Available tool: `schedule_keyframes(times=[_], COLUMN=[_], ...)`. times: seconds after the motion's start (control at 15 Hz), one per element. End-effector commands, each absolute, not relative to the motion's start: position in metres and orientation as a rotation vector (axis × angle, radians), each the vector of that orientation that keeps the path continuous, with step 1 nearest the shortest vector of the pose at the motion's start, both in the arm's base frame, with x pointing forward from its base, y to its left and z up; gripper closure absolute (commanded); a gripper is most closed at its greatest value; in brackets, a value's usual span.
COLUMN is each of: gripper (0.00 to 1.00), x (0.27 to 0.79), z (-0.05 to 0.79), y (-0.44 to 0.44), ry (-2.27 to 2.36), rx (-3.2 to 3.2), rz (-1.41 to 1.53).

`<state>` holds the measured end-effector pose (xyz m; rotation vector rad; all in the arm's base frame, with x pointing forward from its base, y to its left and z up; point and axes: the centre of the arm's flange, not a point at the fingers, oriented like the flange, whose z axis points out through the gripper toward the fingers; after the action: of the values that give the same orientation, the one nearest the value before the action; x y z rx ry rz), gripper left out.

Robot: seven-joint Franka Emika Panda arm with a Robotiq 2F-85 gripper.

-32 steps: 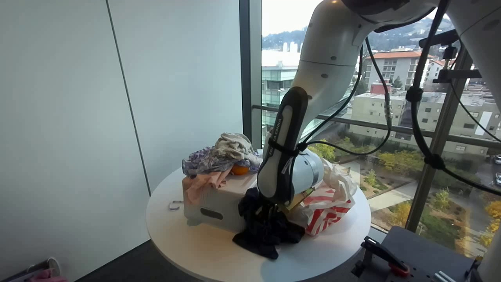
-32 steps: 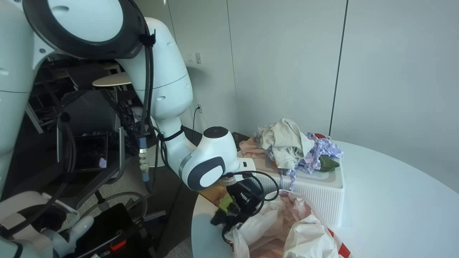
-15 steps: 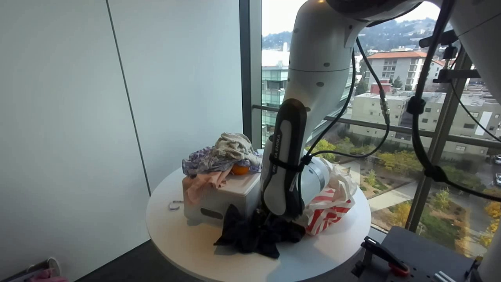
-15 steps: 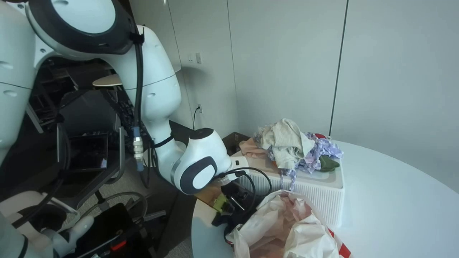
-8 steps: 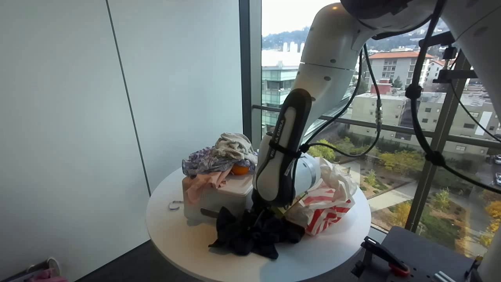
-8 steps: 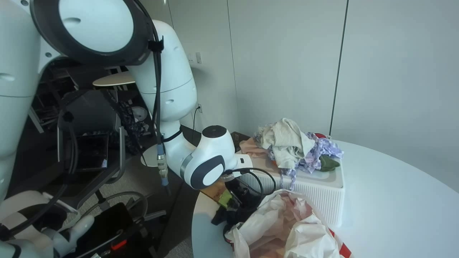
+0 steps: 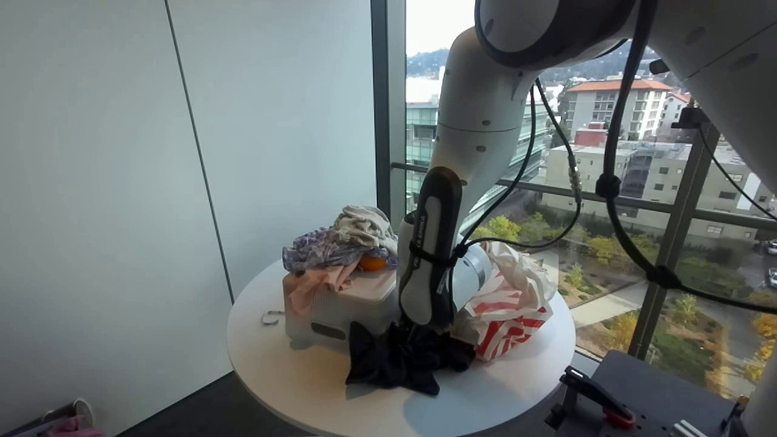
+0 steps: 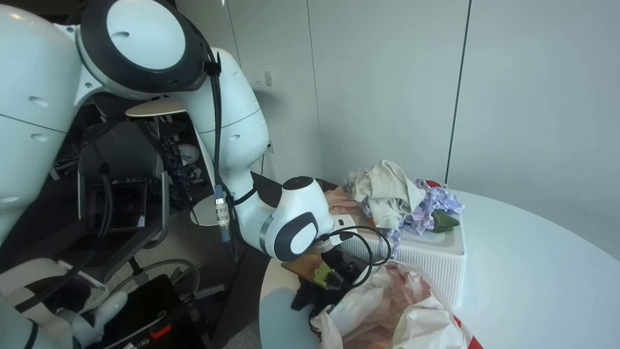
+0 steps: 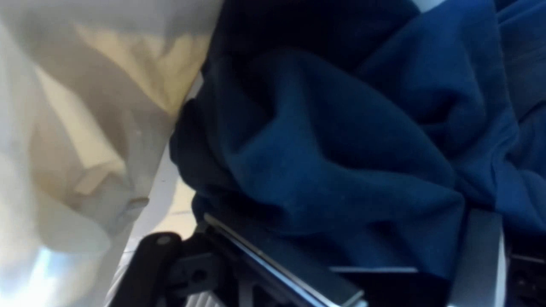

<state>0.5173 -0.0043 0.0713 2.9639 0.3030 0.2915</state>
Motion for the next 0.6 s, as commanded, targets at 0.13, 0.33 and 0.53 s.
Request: schedule_keyframes(times=[0.13,0.33,0.53], gripper=[0.0,0.27,0.5], x=[0.5312,0.533,0.5302], z=[0.0545,0.056,0.062], y=[0.0067,0.0065,0.0069], ry=[0.299,0.295,0.299], rx=[2.975,2.973,3.004], rz=[0.208,0.202,0.206])
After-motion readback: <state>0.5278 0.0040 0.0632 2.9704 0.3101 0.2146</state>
